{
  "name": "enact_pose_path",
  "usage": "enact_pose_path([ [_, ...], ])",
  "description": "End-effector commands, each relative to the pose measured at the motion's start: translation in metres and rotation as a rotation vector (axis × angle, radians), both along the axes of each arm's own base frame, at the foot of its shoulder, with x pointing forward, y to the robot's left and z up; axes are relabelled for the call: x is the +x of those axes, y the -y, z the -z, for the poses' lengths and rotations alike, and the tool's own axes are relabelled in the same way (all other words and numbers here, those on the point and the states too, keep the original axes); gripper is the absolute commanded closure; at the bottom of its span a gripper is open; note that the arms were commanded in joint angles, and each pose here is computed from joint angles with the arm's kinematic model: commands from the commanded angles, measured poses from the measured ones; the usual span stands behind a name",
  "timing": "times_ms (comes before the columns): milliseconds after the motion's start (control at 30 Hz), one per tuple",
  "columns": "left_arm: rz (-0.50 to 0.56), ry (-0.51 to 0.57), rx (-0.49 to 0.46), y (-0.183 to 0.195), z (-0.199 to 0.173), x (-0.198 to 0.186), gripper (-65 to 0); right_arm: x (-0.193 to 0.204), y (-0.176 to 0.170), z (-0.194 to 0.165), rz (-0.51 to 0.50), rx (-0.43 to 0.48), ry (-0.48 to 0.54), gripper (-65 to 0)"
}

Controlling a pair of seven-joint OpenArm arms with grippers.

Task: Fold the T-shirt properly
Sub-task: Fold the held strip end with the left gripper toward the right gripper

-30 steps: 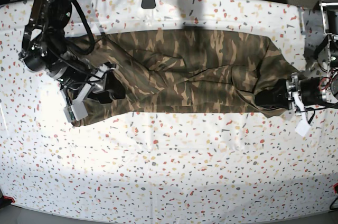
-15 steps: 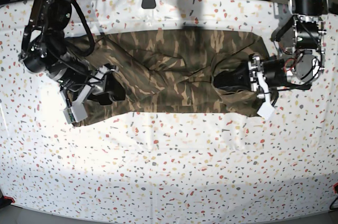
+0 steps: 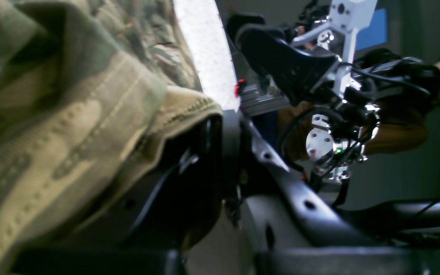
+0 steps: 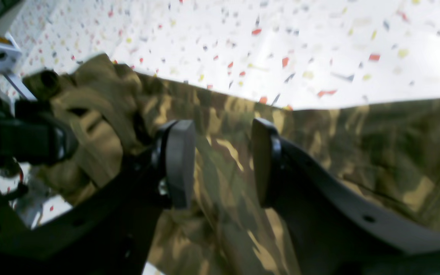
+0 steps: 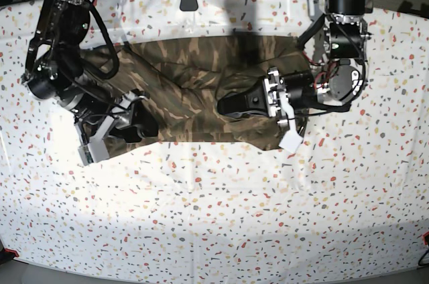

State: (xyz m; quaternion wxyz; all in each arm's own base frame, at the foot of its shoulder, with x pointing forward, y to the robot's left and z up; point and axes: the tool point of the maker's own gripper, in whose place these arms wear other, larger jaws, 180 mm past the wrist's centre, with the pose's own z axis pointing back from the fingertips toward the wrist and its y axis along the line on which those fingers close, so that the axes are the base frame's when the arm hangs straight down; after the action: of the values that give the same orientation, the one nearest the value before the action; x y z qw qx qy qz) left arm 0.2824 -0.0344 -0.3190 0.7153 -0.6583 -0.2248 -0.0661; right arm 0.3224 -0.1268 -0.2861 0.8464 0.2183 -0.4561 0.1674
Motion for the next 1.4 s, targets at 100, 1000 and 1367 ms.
enact_pose_path([
  [100,-0.006,0.053,-0.057,0.008,-0.02,0.007,0.0,0.01,-0.002,-0.022,-0.008,0.019,0.076,-25.4],
  [1000,-0.005,0.19,-0.1,0.015,-0.054,0.012,-25.8,0.012,-0.003,-0.025,-0.005,0.031,0.092,-25.4],
  [1367,-0.012,0.638,0.13,0.009,-0.133,0.022,-25.8,0.012,-0.003,-0.025,-0.004,0.03,0.092,-25.4],
])
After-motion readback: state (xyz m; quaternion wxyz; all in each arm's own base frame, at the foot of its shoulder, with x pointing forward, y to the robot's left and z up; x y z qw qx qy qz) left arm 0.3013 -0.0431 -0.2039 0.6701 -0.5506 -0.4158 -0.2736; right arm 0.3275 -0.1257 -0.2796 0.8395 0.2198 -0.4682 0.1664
